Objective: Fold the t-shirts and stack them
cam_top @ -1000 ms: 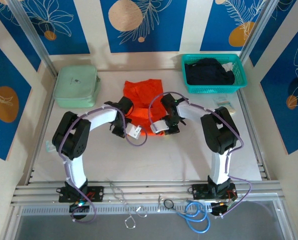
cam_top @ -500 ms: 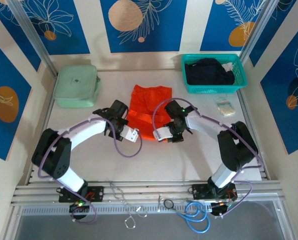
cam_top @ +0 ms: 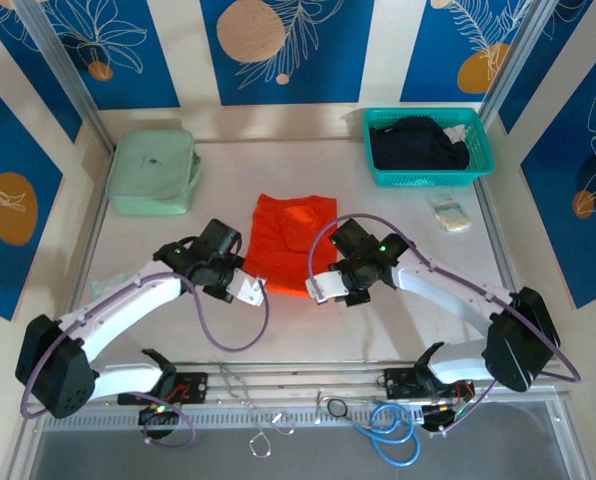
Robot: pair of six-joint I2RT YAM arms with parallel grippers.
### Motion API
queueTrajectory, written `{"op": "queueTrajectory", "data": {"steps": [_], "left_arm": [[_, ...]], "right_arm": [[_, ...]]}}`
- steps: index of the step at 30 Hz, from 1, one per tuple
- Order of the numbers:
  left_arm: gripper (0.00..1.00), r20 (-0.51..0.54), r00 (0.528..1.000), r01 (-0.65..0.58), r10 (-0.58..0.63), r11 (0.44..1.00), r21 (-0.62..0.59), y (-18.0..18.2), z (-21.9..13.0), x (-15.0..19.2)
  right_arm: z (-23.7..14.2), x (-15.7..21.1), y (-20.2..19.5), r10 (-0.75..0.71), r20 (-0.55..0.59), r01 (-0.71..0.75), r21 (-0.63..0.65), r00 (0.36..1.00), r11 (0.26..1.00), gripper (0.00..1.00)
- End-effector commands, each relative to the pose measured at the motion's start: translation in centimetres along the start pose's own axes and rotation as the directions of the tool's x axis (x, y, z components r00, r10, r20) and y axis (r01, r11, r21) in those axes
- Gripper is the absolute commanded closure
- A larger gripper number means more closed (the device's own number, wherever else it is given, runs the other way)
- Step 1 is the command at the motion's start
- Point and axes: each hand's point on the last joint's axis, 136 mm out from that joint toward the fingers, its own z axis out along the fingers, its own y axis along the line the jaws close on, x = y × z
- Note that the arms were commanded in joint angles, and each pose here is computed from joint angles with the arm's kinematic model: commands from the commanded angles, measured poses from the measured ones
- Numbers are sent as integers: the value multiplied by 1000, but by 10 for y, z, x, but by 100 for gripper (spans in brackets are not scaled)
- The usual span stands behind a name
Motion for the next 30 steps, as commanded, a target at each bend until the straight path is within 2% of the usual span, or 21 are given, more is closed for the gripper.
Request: {"op": "queueTrajectory", "data": {"steps": [1, 8, 15, 21, 26, 30], "left_arm": [[100, -30, 999, 14, -12, 999, 49, -15, -8, 4], [100, -30, 999, 32, -33, 998, -47, 40, -29, 6], [100, 2, 995, 97, -98, 984, -147, 119, -34, 14], [100, 7, 981, 189, -192, 962, -199, 173, -9, 45], [100, 13, 962, 266, -272, 927, -266, 212, 28, 71], [100, 13, 952, 294, -307, 899, -326, 241, 56, 85]], "right_arm": [[-23, -6, 1, 37, 4, -37, 16, 999, 999, 100], [-63, -13, -58, 43, 39, -49, 172, 998, 984, 100], [-66, 14, -119, 151, 46, -157, 232, 988, 960, 100], [-55, 44, -182, 247, 52, -251, 302, 968, 920, 100], [-32, 80, -232, 348, 20, -330, 370, 937, 868, 100], [-11, 102, -261, 410, 40, -390, 403, 911, 828, 100]]}}
